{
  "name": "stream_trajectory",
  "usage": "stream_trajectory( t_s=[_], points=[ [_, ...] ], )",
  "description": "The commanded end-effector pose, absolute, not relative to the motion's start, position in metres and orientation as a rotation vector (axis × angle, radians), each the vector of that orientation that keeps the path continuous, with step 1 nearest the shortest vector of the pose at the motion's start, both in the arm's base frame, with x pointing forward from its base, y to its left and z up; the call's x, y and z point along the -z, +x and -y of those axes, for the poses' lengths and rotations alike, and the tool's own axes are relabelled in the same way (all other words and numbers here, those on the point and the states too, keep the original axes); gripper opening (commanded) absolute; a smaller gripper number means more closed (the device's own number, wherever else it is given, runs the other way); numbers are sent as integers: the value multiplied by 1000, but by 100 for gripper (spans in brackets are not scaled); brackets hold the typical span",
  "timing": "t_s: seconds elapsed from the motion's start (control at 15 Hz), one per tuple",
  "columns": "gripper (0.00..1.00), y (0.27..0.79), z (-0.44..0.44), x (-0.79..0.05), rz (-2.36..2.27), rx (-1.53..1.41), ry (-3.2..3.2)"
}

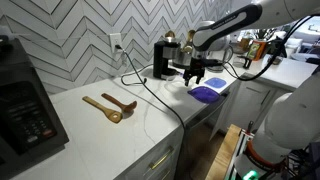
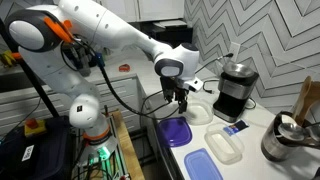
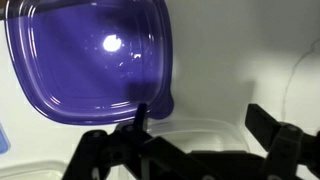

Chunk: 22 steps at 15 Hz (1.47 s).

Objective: Put the purple lid on the lunchbox on the left and then put the blue lid on the lunchbox on the right

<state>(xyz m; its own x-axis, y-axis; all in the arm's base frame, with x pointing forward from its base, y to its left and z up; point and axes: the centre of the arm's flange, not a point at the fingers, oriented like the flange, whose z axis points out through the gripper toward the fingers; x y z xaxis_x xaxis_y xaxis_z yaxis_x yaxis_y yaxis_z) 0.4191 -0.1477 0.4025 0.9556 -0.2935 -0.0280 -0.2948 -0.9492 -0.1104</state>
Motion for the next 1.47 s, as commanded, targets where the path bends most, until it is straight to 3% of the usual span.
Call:
stream_trajectory(
  t_s=[0.0, 1.0, 1.4],
  points=[
    [100, 419, 148, -402, -452, -17, -2994],
    [100, 316, 214, -385, -643, -106, -2892],
    [100, 318, 223, -379, -662, -131, -2898]
  ],
)
